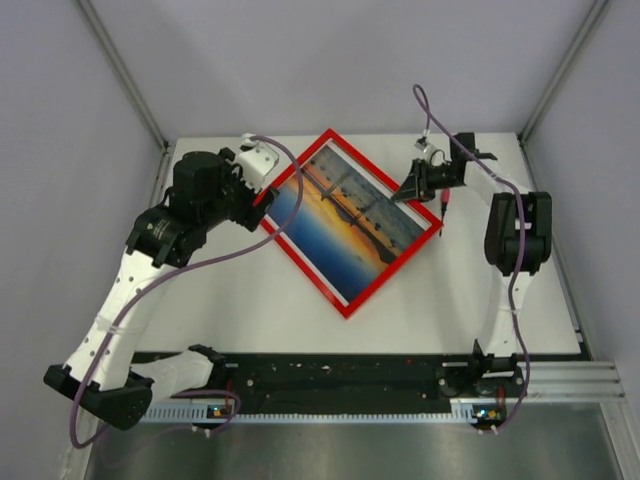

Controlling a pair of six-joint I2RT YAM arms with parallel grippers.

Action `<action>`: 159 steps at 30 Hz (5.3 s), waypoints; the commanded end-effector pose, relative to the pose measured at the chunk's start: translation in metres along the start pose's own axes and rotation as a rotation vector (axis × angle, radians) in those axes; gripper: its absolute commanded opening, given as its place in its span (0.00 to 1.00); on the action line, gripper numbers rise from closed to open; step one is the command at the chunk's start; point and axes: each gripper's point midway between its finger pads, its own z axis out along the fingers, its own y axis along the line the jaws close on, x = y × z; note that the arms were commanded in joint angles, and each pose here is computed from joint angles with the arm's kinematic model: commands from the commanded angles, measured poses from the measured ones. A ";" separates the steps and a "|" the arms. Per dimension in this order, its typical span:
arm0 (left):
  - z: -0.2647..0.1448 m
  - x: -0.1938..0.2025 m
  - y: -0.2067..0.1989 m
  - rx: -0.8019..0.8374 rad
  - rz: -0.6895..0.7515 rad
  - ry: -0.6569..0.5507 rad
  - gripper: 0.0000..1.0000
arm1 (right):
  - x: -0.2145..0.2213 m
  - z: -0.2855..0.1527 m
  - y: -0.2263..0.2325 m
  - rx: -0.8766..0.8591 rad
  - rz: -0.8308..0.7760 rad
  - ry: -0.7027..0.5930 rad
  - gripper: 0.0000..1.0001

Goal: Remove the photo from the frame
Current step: Turn over the photo frame at the center of the board, then pick up the photo frame item from the photo frame.

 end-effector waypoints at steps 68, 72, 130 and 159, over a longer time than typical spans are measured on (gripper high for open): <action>0.176 0.235 -0.048 -0.084 -0.002 0.725 0.76 | 0.028 -0.010 -0.059 0.522 -0.261 -0.051 0.90; 0.189 0.236 -0.038 -0.134 0.005 0.745 0.76 | 0.048 0.000 -0.070 0.502 -0.223 -0.003 0.89; 0.301 0.102 -0.039 -0.156 0.001 0.535 0.77 | 0.132 -0.085 -0.062 0.664 -0.159 0.162 0.74; 0.320 0.106 -0.090 0.067 -0.220 0.547 0.79 | 0.037 -0.090 -0.081 0.778 -0.122 -0.069 0.61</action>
